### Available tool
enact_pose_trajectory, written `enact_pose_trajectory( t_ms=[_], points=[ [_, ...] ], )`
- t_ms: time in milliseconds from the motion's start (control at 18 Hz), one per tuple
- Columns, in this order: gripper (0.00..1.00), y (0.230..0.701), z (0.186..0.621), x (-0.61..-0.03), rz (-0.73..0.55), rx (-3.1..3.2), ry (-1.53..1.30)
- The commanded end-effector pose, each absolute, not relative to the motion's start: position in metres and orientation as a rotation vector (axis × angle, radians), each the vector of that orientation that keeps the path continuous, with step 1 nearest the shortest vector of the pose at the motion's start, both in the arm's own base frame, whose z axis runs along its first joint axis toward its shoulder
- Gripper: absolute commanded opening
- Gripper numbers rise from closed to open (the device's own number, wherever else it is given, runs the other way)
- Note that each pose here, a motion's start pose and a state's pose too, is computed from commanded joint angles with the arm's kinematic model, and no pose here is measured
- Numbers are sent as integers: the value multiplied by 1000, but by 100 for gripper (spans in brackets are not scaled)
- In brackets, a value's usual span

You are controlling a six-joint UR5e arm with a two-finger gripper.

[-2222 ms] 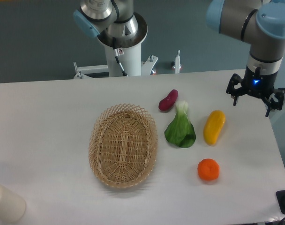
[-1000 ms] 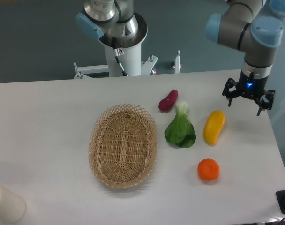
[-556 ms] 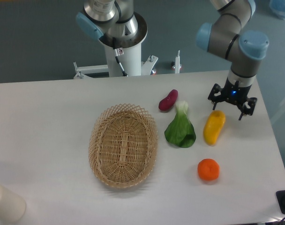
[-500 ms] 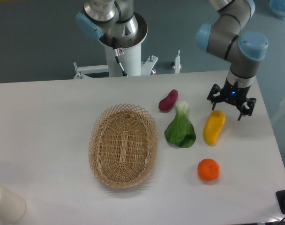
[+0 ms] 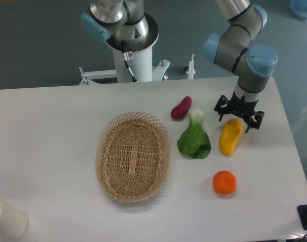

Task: Pick up the mango from the table
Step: 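Move the open gripper over the yellow mango and lower onto it, then close the gripper on the yellow mango and lift it up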

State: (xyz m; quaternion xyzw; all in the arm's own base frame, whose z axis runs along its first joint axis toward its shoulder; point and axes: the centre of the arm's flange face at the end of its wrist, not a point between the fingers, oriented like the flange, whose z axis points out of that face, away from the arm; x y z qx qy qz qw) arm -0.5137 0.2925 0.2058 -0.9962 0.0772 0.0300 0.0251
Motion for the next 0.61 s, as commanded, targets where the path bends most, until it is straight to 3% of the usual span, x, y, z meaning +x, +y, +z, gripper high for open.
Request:
enact_pose_trajectory(
  t_ms=[444,556,611],
  points=[
    [98,299,196,-513,99,-3079,199],
    [73,300,201,-516,113,-3076,152],
    [66,300,204,-517,120,-3075,151]
  ],
)
